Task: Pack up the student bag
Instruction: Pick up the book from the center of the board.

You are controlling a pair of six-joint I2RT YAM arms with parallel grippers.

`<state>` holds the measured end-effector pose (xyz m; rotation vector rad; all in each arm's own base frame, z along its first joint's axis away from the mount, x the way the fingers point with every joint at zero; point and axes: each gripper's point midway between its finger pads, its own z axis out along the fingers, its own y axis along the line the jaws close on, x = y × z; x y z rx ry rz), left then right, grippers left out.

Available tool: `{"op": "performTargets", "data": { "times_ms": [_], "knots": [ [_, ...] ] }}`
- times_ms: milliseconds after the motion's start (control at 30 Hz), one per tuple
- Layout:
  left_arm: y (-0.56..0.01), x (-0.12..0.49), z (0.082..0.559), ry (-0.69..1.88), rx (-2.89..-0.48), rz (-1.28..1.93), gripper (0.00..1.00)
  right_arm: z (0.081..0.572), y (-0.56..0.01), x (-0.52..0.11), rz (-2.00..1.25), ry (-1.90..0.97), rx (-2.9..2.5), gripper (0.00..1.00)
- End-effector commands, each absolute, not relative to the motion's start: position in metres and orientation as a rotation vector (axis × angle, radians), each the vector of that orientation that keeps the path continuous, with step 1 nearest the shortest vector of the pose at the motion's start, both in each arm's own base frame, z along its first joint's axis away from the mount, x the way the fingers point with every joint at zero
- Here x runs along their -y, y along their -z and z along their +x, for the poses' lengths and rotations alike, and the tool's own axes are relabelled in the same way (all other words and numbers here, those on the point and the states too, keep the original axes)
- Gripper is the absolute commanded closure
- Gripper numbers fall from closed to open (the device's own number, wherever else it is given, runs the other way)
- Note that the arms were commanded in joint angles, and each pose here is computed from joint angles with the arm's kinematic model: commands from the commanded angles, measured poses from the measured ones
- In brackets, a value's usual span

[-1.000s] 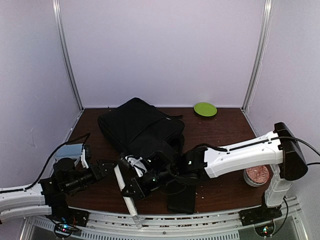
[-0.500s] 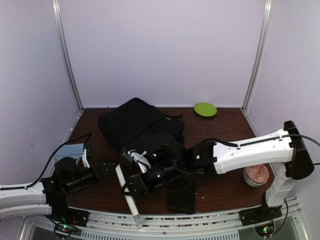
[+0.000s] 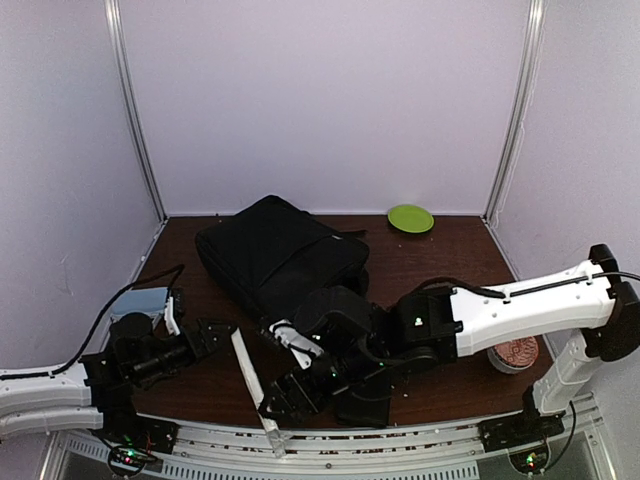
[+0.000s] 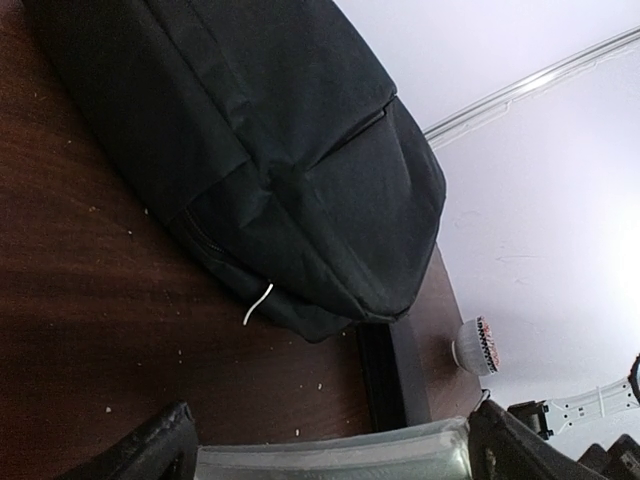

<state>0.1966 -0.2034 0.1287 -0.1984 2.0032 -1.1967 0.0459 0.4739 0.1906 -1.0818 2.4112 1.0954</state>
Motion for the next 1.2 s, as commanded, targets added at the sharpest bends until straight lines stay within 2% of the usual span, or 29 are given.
{"op": "performTargets", "data": {
  "times_ms": [0, 267, 467, 533, 600, 733, 900, 1033, 1167],
  "knots": [
    [-0.127, 0.203, 0.201, 1.129, -2.023, -0.171, 0.04, 0.039, -0.178, -0.477, -1.093, -0.986, -2.447, 0.17],
    [-0.130, 0.213, 0.204, 1.121, -2.043, -0.121, 0.04, 0.033, -0.169, -0.488, -1.120, -0.929, -2.449, 0.16],
    [-0.127, 0.213, 0.204, 1.127, -2.044, -0.125, 0.04, 0.038, -0.127, -0.489, -1.148, -0.798, -2.536, 0.24],
    [-0.125, 0.213, 0.203, 1.128, -2.046, -0.126, 0.04, 0.039, -0.124, -0.493, -1.152, -0.799, -2.535, 0.29],
    [-0.126, 0.213, 0.203, 1.128, -2.044, -0.125, 0.04, 0.041, -0.123, -0.495, -1.145, -0.789, -2.529, 0.38],
    [-0.131, 0.215, 0.203, 1.134, -2.034, -0.108, 0.04, 0.049, -0.122, -0.492, -1.111, -0.749, -2.518, 0.71],
    [-0.145, 0.214, 0.203, 1.120, -2.016, -0.080, 0.04, 0.070, -0.147, -0.474, -0.989, -0.715, -2.433, 0.99],
    [-0.170, 0.209, 0.205, 1.071, -1.973, -0.039, 0.04, 0.086, -0.172, -0.455, -0.901, -0.725, -2.371, 1.00],
    [-0.227, 0.199, 0.209, 0.999, -1.866, 0.020, 0.03, 0.109, -0.194, -0.417, -0.845, -0.647, -2.327, 1.00]
  ]
}}
